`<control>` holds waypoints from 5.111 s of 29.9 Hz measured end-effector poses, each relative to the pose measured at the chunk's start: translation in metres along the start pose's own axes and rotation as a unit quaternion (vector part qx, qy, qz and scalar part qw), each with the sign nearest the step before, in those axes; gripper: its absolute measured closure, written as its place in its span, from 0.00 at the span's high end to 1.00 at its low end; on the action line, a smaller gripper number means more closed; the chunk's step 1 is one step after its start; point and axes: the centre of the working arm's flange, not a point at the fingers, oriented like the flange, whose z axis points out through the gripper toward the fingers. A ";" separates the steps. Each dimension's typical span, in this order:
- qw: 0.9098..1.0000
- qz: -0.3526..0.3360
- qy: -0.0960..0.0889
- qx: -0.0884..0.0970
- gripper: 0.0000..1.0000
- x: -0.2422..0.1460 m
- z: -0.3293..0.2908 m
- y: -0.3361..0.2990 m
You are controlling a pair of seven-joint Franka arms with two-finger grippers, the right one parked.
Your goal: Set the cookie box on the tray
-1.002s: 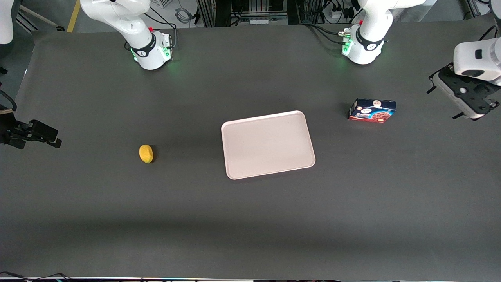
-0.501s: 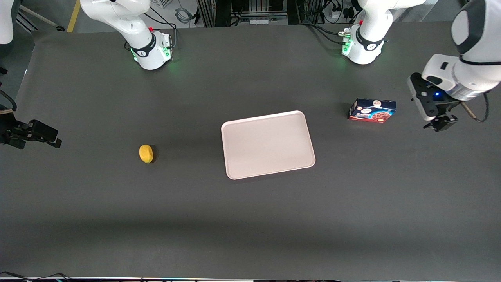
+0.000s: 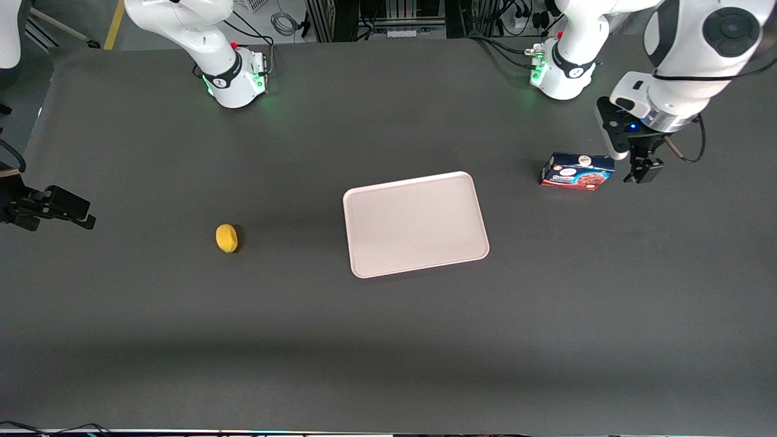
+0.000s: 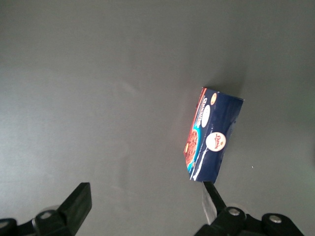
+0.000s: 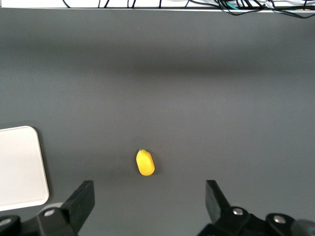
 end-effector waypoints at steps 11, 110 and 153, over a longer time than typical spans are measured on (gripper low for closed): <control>0.999 0.031 0.002 0.023 1.00 -0.001 0.059 0.042; 0.995 0.097 0.030 0.007 1.00 0.000 0.189 0.080; 0.998 0.038 0.051 0.000 0.28 -0.009 0.170 0.066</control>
